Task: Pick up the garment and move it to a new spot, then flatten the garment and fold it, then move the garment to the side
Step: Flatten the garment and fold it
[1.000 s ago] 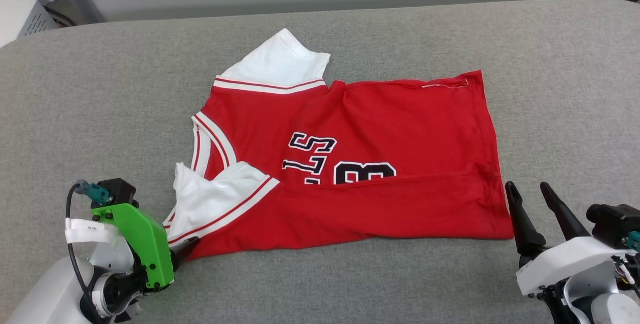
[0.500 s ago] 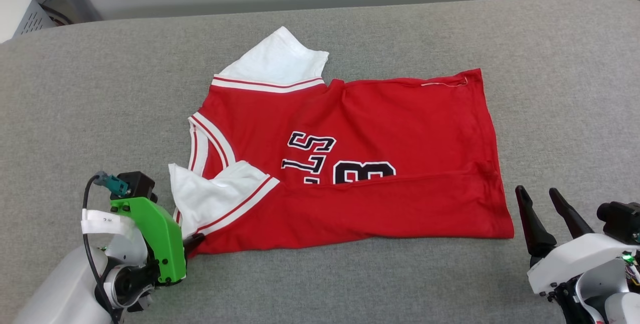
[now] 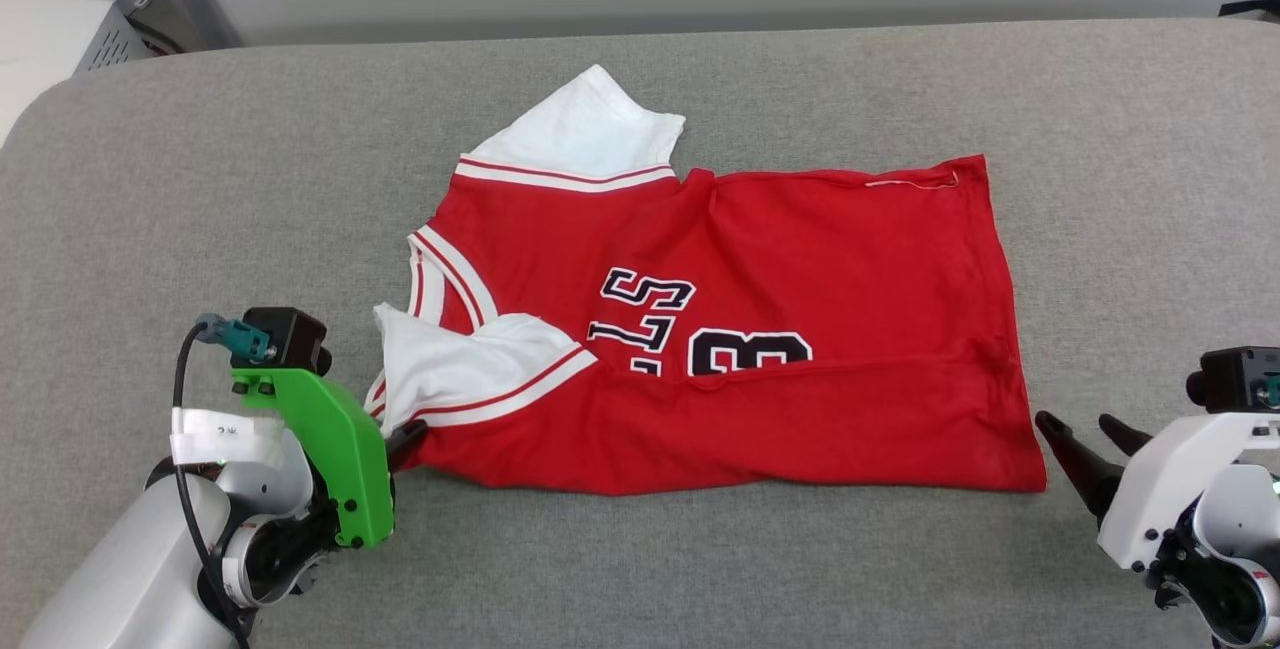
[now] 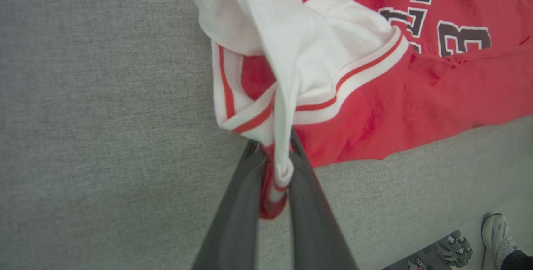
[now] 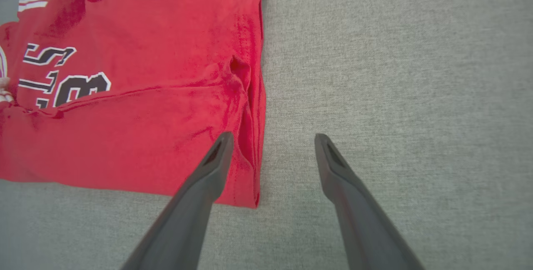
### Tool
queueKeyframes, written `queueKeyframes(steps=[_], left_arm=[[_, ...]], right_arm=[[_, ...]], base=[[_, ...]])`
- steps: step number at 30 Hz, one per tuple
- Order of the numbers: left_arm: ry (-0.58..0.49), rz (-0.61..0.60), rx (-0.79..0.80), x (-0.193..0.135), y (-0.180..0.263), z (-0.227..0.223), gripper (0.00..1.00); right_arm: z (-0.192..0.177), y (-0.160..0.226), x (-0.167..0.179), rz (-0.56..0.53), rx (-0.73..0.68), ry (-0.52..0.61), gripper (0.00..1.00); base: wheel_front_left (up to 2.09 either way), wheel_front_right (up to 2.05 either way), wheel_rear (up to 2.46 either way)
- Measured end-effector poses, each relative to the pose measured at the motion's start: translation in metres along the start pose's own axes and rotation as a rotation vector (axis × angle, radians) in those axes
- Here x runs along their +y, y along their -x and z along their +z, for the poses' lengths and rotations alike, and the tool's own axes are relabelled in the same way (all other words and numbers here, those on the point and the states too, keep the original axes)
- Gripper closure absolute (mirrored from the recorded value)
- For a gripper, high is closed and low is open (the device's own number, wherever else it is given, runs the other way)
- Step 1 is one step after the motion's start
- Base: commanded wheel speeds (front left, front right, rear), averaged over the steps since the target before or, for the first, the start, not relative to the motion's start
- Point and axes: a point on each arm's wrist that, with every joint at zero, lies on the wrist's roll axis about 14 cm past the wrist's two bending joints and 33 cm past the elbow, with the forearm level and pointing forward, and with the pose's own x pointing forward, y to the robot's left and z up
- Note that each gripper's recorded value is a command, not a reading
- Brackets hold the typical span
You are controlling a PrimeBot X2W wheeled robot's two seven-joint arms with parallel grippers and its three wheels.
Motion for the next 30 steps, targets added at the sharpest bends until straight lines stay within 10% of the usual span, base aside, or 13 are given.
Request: queueKeyframes(steps=[15, 16, 17, 18, 30], left_arm=[[0.015, 0.005, -0.010, 0.003, 0.002, -0.002, 1.00], [0.016, 0.006, -0.011, 0.003, 0.002, -0.002, 1.00], [0.016, 0.005, -0.015, 0.003, 0.002, -0.002, 1.00], [0.016, 0.005, -0.019, 0.003, 0.003, -0.001, 1.00], [-0.003, -0.022, -0.089, -0.010, 0.018, 0.007, 1.00]], right_arm=[[-0.046, -0.042, 0.033, 0.112, 0.297, 0.002, 0.00], [-0.048, -0.042, 0.033, 0.113, 0.312, 0.000, 0.13], [-0.049, -0.042, 0.034, 0.115, 0.321, 0.003, 0.74], [-0.049, -0.043, 0.035, 0.118, 0.325, -0.001, 1.00], [-0.026, -0.034, 0.044, 0.140, 0.245, 0.035, 1.00]], base=[[0.00, 0.00, 0.00], [0.00, 0.00, 0.00], [0.00, 0.00, 0.00], [0.00, 0.00, 0.00], [0.00, 0.00, 0.00]])
